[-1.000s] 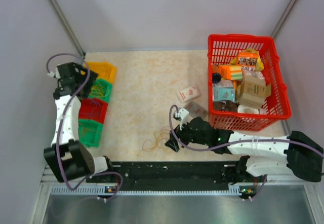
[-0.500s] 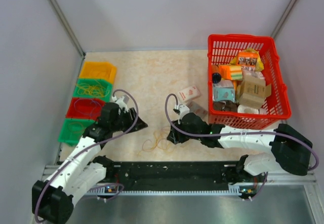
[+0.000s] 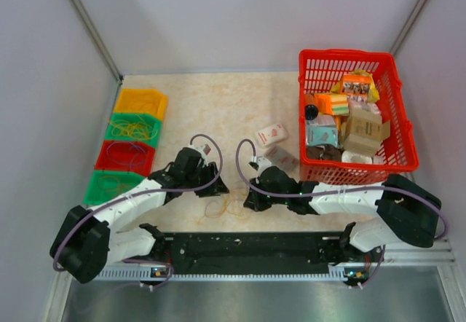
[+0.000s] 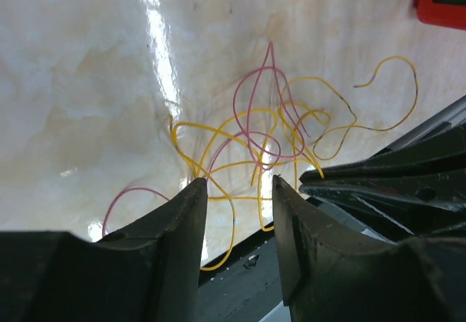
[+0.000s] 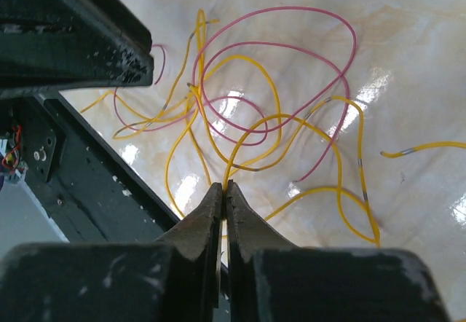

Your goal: Untangle the cables

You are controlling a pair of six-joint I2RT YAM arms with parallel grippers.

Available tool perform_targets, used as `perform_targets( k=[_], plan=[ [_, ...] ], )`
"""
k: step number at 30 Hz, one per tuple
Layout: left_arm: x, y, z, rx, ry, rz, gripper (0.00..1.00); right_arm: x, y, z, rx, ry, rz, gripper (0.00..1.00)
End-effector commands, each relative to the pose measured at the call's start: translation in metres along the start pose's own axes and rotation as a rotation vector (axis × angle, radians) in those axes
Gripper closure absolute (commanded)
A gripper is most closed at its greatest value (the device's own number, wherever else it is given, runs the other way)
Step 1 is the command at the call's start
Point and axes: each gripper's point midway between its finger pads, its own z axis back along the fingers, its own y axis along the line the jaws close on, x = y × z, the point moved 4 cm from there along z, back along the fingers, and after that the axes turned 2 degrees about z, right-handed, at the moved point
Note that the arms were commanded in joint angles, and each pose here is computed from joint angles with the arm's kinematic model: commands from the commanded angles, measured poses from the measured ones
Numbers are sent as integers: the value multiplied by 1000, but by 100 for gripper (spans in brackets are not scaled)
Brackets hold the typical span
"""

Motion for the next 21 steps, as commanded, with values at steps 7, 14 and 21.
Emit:
perform_targets(
  k=[7, 14, 21],
  plan=[
    [34, -39, -25, -138, -19, -66, 48, 23, 15, 31, 75, -109, 67, 100],
    [46, -42, -33, -39, -30, -147, 59, 20, 14, 32, 87, -111, 58, 100],
    [39, -32, -43, 42, 12, -178, 44, 18, 11, 33, 78, -117, 59, 100]
  ],
)
